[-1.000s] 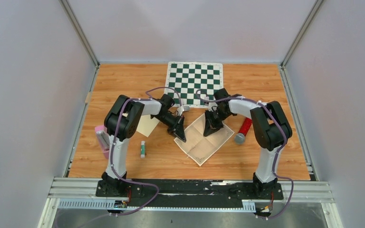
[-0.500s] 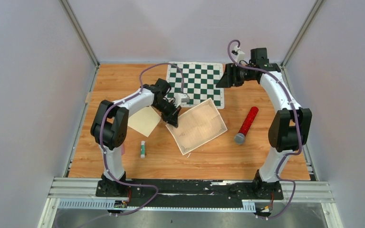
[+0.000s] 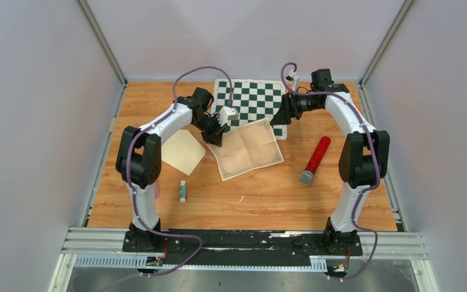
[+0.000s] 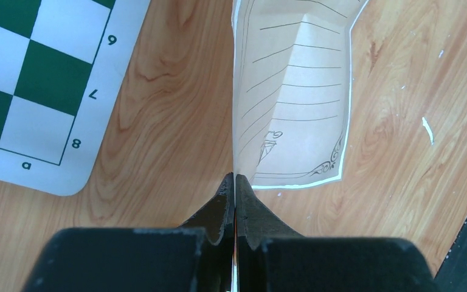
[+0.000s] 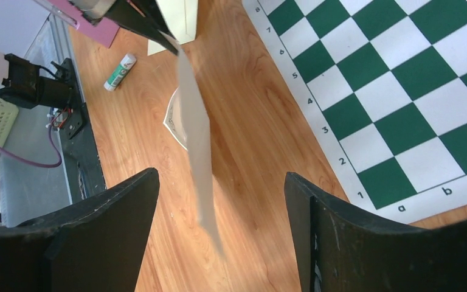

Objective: Place the letter into the envelope and seal it

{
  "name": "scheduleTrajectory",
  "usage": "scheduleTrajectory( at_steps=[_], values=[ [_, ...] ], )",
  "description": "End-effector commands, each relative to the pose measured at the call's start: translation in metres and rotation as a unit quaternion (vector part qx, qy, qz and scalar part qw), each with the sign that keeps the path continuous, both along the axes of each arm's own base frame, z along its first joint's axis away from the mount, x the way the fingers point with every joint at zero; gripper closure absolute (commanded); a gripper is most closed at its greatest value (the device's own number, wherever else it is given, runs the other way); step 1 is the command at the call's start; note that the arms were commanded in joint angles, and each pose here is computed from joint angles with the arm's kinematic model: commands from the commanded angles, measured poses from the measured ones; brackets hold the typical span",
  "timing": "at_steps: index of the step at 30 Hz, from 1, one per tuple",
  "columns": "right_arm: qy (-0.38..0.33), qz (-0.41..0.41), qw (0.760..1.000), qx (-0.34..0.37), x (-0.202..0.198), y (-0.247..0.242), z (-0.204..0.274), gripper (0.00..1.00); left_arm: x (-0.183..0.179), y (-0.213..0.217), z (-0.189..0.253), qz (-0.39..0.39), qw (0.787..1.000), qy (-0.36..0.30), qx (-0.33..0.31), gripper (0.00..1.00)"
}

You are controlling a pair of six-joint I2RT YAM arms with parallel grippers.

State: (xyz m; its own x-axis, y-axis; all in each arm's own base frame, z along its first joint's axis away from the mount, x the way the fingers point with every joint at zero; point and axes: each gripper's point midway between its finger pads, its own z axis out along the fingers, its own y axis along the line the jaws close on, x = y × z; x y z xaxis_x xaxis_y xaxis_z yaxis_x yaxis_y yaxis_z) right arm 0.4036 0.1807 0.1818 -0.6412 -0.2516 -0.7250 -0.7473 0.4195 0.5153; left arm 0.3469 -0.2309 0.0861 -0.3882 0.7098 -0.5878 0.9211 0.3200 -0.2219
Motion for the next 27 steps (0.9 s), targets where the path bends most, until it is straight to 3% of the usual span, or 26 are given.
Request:
scheduleTrajectory(
  at_steps=[1,9,14,19,27],
  values=[
    [-0.031,0.045,0.998,0.038,-0.009,0.01,0.012,0.23,0.019,-0.006,0.006,0.009,1.0,-0.011,-0.012,1.0],
    [-0.03,0.05,0.998,0.037,-0.009,0.013,0.009,0.25,0.026,-0.014,0.003,0.021,0.999,0.006,-0.029,1.0],
    [-0.023,0.031,0.999,-0.004,0.006,0.018,-0.016,0.31,0.03,-0.02,0.006,0.025,0.999,0.006,-0.046,1.0],
    [-0.034,0.024,0.999,-0.005,0.012,0.02,-0.01,0.35,0.032,-0.022,0.006,0.026,0.998,0.012,-0.049,1.0],
    [-0.055,0.016,0.998,-0.04,0.001,0.031,0.003,0.44,0.058,-0.044,0.023,0.093,0.99,0.05,-0.092,1.0]
  ],
)
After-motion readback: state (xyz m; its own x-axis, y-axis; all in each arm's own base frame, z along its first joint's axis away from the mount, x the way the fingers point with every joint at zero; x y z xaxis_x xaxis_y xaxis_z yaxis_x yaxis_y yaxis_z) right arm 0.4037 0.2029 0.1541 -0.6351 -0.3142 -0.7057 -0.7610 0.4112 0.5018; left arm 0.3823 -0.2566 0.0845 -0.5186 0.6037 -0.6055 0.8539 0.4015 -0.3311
